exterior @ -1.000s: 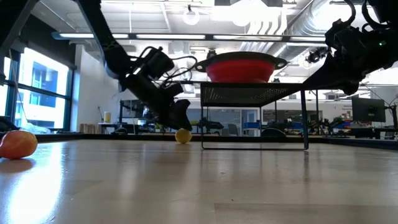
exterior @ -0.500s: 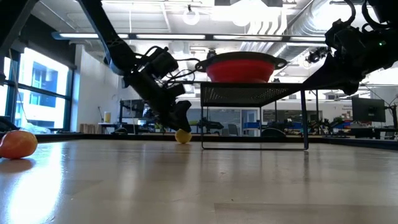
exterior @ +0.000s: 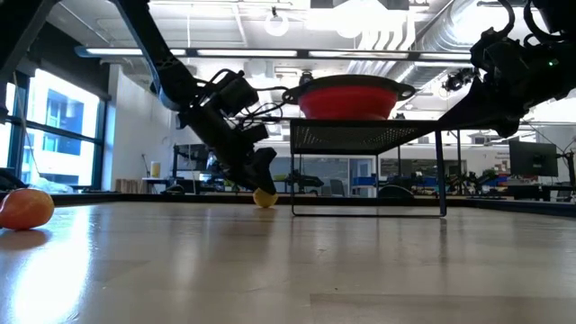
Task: Pick & Place Fruit
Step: Put the yellow lemon into the red strainer bowl on the shelf
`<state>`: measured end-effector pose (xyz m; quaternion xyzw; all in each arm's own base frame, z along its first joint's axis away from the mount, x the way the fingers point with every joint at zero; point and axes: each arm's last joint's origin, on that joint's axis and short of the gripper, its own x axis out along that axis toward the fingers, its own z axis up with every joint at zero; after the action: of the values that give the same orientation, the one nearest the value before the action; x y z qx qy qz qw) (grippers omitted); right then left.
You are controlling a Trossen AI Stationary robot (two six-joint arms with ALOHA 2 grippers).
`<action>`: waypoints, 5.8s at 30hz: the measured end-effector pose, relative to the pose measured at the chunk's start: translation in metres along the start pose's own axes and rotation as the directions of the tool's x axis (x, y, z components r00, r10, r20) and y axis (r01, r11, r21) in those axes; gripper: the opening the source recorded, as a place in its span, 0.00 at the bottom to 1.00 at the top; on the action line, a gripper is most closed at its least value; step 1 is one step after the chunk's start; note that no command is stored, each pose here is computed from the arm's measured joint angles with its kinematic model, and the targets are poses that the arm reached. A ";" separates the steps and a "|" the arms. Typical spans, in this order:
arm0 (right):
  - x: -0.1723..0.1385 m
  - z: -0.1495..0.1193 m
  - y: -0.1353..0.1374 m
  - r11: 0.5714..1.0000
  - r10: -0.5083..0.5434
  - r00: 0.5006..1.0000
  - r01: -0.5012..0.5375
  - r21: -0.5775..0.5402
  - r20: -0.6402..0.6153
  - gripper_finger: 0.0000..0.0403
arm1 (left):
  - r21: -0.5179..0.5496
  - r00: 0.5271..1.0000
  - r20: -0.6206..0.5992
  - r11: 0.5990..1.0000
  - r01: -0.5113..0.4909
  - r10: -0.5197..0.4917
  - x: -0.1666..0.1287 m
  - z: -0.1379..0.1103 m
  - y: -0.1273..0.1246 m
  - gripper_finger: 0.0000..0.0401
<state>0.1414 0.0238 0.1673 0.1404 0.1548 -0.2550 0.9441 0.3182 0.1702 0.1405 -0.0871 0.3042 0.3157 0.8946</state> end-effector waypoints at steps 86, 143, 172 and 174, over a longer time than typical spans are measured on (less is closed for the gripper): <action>0.000 0.000 0.000 1.000 -0.001 1.000 0.001 0.000 0.001 0.00 | -0.122 0.996 0.006 0.989 -0.083 0.084 0.015 -0.011 0.001 0.52; 0.000 0.000 0.000 1.000 0.001 1.000 -0.001 0.001 0.000 0.00 | 0.022 0.979 0.162 0.992 -0.127 0.121 -0.100 0.058 0.025 0.51; 0.000 0.000 0.000 1.000 0.001 1.000 -0.001 0.001 0.000 0.00 | 0.174 0.694 0.601 0.913 0.370 -0.396 -0.158 0.108 -0.008 0.51; 0.000 0.000 0.000 1.000 0.001 1.000 -0.001 0.001 0.000 0.00 | 0.172 0.705 0.587 0.912 0.372 -0.398 -0.155 0.112 -0.010 0.51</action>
<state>0.1415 0.0238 0.1676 0.1408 0.1545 -0.2548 0.9441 0.2834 0.1221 0.3231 -0.0238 -0.0193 0.1267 0.9915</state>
